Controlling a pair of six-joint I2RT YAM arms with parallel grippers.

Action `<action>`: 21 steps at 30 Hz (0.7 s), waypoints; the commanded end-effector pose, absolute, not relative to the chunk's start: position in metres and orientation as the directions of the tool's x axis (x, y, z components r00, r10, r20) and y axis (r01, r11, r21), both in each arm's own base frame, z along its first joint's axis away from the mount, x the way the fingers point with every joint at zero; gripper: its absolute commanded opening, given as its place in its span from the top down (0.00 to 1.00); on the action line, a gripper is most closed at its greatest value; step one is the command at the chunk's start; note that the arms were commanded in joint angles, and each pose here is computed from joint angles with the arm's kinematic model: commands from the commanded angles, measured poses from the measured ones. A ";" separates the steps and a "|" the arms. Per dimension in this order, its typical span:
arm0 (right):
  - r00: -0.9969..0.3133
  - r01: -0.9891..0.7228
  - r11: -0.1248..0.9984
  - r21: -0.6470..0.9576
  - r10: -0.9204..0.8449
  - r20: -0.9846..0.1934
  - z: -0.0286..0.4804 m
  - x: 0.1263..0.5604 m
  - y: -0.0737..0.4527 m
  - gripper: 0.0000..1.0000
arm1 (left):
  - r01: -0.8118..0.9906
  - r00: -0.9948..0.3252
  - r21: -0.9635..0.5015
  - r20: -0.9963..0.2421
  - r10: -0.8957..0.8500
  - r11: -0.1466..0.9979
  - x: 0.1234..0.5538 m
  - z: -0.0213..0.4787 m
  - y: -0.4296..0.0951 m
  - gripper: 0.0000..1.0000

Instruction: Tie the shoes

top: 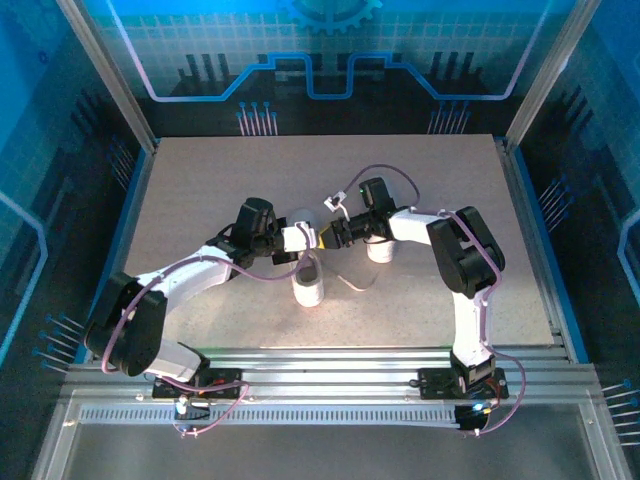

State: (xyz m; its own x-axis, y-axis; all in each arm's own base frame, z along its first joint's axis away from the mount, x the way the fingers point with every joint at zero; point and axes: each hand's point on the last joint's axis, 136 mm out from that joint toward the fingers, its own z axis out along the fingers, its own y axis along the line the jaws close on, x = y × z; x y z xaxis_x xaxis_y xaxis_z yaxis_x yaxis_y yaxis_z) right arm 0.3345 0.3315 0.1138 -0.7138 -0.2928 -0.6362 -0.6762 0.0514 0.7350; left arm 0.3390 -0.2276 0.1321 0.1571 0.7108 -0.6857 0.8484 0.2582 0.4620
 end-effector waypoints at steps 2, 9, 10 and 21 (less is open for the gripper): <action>-0.711 -0.676 0.024 0.737 -0.285 -0.643 0.118 0.334 0.331 0.65 | 0.843 0.194 0.477 -0.701 0.686 0.249 0.337 0.142 -0.230 1.00; -0.709 -0.672 0.012 0.740 -0.296 -0.640 0.116 0.333 0.337 0.63 | 0.851 0.189 0.464 -0.708 0.681 0.247 0.336 0.142 -0.231 1.00; -0.711 -0.670 0.012 0.743 -0.298 -0.637 0.115 0.333 0.338 0.63 | 0.852 0.187 0.462 -0.708 0.681 0.246 0.335 0.141 -0.231 1.00; -0.653 -0.741 0.076 0.667 -0.308 -0.692 0.121 0.330 0.334 0.90 | 0.860 0.171 0.443 -0.715 0.678 0.251 0.338 0.140 -0.233 1.00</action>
State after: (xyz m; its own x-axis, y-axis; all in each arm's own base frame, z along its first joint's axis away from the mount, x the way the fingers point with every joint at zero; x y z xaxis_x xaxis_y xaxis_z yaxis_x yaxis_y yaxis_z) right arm 0.3343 0.3343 0.1112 -0.6960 -0.2996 -0.6526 -0.6961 0.0588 0.7155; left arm 0.3370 -0.2288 0.1320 0.1568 0.7027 -0.6940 0.8557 0.2542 0.4507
